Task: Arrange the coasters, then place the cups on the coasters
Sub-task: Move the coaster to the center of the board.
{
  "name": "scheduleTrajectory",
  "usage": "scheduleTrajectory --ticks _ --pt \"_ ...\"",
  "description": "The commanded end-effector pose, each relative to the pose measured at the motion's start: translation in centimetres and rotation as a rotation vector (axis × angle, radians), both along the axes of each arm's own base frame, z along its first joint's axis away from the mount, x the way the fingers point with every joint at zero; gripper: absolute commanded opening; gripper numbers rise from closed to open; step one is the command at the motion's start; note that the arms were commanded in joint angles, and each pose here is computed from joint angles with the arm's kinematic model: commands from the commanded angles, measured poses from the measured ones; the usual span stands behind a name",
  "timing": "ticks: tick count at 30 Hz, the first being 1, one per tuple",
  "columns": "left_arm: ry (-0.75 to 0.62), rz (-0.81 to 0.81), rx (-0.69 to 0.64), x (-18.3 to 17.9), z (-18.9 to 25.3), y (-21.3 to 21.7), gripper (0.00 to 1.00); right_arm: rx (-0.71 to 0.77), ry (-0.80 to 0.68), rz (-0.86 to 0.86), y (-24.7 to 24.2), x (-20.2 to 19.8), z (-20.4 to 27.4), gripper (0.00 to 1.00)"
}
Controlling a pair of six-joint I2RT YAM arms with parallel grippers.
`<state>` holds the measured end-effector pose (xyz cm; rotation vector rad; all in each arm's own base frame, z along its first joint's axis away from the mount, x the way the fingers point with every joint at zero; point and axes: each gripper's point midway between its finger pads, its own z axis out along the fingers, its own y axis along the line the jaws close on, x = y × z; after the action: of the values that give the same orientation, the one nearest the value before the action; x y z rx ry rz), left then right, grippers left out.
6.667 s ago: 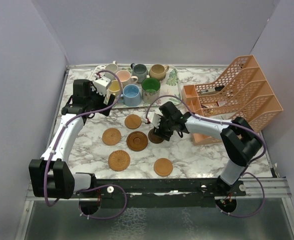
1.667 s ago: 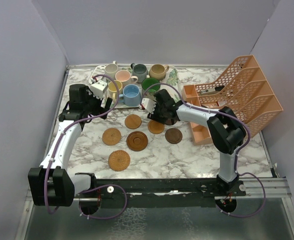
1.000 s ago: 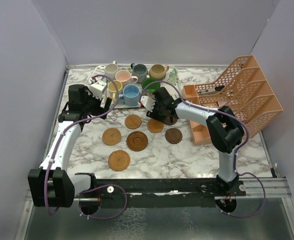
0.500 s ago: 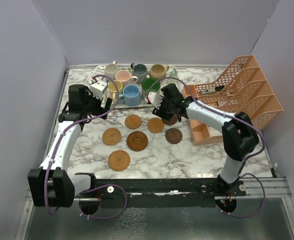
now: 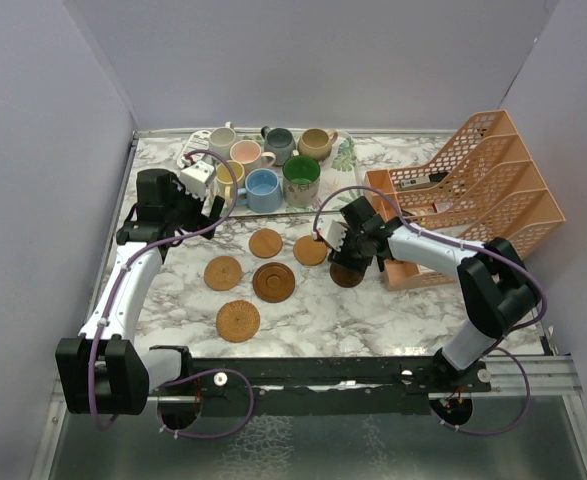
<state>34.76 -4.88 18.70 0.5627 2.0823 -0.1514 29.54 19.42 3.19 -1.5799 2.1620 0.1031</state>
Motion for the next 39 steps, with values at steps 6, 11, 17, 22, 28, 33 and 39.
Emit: scheduleTrajectory --ticks 6,11,17,22,28,33,39 --pt "-0.028 -0.026 -0.010 0.0 0.3 -0.3 0.99 0.117 0.106 0.058 2.0 -2.5 -0.3 0.51" --pt "-0.030 -0.024 -0.008 0.0 0.3 -0.3 0.99 0.140 0.130 0.092 2.8 -4.0 -0.3 0.50" --pt "-0.026 -0.027 -0.010 0.0 0.2 -0.3 0.99 0.162 0.157 0.156 4.5 -6.0 -0.6 0.49" --pt "-0.028 -0.024 -0.009 -0.1 0.2 -0.2 0.99 0.155 0.170 0.222 5.8 -7.7 -0.9 0.49" --pt "-0.020 -0.016 -0.006 0.1 0.0 0.0 0.99 0.176 0.181 0.343 8.8 -10.5 -0.7 0.48" --pt "-0.022 0.045 0.007 0.5 0.0 1.2 0.99 0.221 0.192 0.449 11.9 -12.9 0.0 0.47" --pt "-0.016 0.105 0.007 1.1 -0.2 2.4 0.99 0.251 0.192 0.540 15.2 -14.7 0.3 0.47"
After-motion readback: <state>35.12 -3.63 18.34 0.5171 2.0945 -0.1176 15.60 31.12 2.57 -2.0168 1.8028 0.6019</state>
